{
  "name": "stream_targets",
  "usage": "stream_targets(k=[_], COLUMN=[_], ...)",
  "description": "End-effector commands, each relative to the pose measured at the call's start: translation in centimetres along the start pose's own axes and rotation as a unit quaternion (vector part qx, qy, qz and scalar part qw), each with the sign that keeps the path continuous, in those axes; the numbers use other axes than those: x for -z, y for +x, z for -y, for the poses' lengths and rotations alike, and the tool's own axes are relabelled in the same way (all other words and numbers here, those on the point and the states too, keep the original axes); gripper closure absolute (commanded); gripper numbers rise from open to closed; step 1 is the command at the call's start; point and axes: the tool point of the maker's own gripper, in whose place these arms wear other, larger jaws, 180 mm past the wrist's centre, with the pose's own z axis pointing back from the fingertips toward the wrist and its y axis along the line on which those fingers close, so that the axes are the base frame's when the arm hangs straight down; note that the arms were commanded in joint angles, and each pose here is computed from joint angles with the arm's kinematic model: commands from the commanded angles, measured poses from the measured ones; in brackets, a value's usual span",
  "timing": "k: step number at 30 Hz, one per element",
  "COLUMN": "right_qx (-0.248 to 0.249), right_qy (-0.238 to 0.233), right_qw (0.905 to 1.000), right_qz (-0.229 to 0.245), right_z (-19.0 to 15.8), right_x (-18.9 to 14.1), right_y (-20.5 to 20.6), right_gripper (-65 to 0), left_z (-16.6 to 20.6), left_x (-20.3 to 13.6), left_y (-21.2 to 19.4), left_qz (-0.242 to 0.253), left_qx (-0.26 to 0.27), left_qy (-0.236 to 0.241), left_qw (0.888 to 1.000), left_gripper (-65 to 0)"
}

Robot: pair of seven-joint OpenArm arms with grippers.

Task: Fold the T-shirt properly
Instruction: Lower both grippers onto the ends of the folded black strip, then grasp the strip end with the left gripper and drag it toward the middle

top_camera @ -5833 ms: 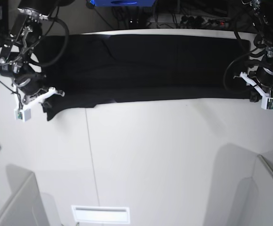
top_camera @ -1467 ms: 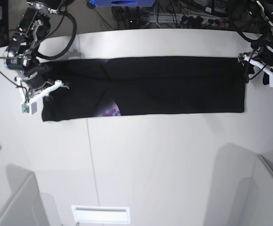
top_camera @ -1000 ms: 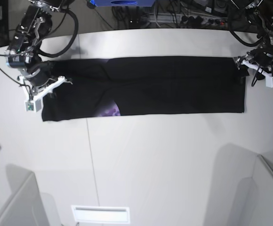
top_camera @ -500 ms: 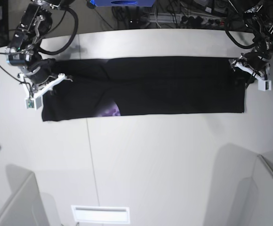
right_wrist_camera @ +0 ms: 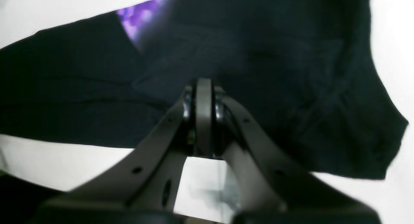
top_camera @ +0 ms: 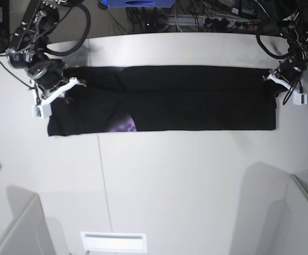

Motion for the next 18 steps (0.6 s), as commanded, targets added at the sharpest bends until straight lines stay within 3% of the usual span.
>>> stream_targets(k=[1,7,11,18], right_qx=[-0.007,-0.006,-0.005,-0.005], right_qy=[0.005,0.004,0.004,0.004], right_qw=[0.9998,0.9998,0.9998,0.9998], right_qz=[0.020,0.018,0.018,0.018], right_z=[-0.3,-0.2,-0.2,-0.1], right_x=[-0.4,-0.4,-0.4,-0.3], right_y=[1.0,0.9,0.9,0.9], right_gripper=[0.0,0.0,0.0,0.0], left_z=[-1.4,-2.4,-2.0,0.1], left_x=[-0.6,-1.4,-2.9,-3.6], left_y=[0.0,1.7,3.9,4.5], left_qz=[-0.022,-0.014,0.029,0.031], left_qx=[0.017,0.038,0.092,0.172], left_qy=[0.025,0.037,0.051,0.090], left_qw=[0.999,0.998,0.994,0.981], left_gripper=[0.0,0.0,0.0,0.0])
